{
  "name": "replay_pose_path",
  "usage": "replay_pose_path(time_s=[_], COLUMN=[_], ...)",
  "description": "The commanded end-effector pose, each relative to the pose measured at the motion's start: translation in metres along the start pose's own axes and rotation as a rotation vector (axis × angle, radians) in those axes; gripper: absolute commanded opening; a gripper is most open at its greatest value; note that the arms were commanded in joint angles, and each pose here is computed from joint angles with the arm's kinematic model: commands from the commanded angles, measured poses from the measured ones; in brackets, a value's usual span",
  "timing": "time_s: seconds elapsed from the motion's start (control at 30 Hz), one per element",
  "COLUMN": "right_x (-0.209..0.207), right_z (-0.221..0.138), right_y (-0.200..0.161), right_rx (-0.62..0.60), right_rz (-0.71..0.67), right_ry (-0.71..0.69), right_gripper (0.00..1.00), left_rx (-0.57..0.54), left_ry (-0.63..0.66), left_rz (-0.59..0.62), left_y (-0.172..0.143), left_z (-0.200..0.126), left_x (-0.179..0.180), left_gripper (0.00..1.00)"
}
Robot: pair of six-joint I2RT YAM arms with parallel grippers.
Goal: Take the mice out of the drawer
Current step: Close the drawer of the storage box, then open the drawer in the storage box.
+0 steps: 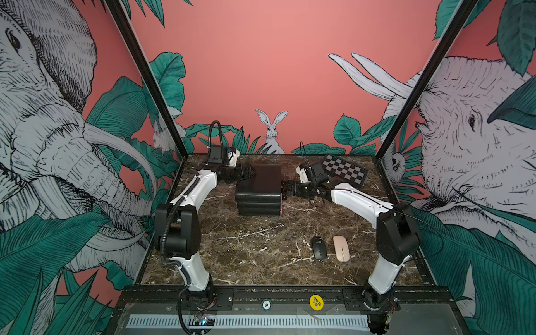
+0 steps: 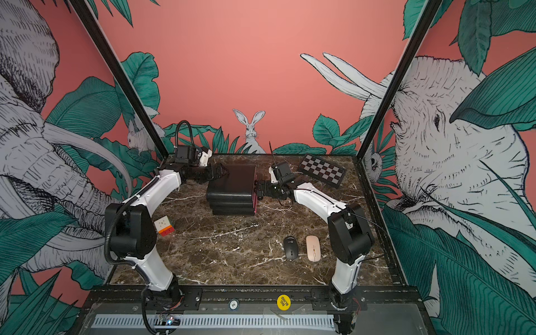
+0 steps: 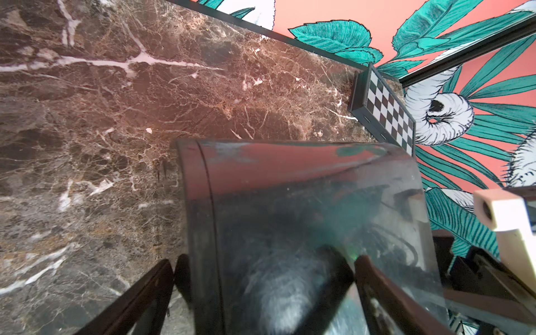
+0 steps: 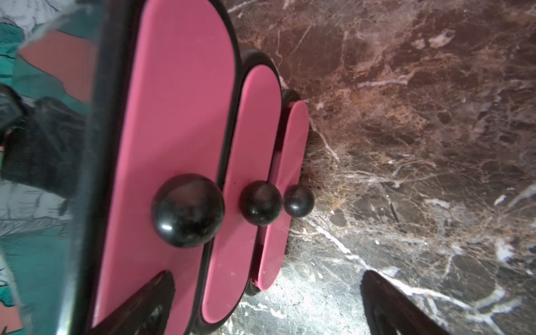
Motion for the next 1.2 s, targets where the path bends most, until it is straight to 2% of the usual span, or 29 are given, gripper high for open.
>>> replay_pose_path(time_s=[0.0, 0.13, 0.23, 0.33, 0.43, 0.63, 0.8, 0.93, 1.17], right_x=[0.004, -0.016, -0.034, -0.048, -0.056, -0.064, -0.079, -0.090, -0.099], right_z=[-0.019, -0.053, -0.083, -0.097, -0.096, -0.081, -0.033, -0.007, 0.028], right_y=[0.002, 0.005, 0.004, 0.005, 0.014, 0.044, 0.048, 0.046, 0.038], right_rx=[-0.035, -0.098, -0.162, -0.213, -0.270, -0.369, -0.298, -0.268, -0.209], right_rz=[-0.037, 0.012, 0.079, 0.153, 0.205, 0.266, 0.346, 0.397, 0.420], right_ry=[-0.041, -0.091, -0.135, -0.082, 0.052, 0.297, 0.397, 0.427, 0.555], right_gripper=[0.99, 0.99, 0.99, 0.98, 0.99, 0.99, 0.95, 0.91, 0.81], left_rx=[-0.009, -0.148, -0.237, -0.267, -0.218, -0.085, -0.012, 0.026, 0.101], left_ry=[0.078, 0.184, 0.213, 0.177, 0.071, -0.030, -0.202, -0.318, -0.285], left_rz=[0.033, 0.053, 0.065, 0.120, 0.162, 0.214, 0.178, 0.100, 0.044], left_y=[-0.007, 0.003, 0.013, 0.023, 0.029, 0.021, 0.010, 0.005, -0.006], left_z=[-0.012, -0.043, -0.070, -0.092, -0.099, -0.082, -0.053, -0.028, 0.001], left_x=[-0.012, -0.016, -0.021, -0.038, -0.058, -0.090, -0.112, -0.116, -0.101], left_gripper=[0.98, 0.99, 0.99, 0.98, 0.98, 0.98, 0.98, 0.98, 0.98])
Point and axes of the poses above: each gripper's point midway between its finger pads, its own z axis out along the fingers, its own x axis along the line the jaws close on, y = z × x, the point moved 9 cm from there along -z, back along the fingers, and after that the axes turned 8 degrees about -z, right-handed, at the moved point
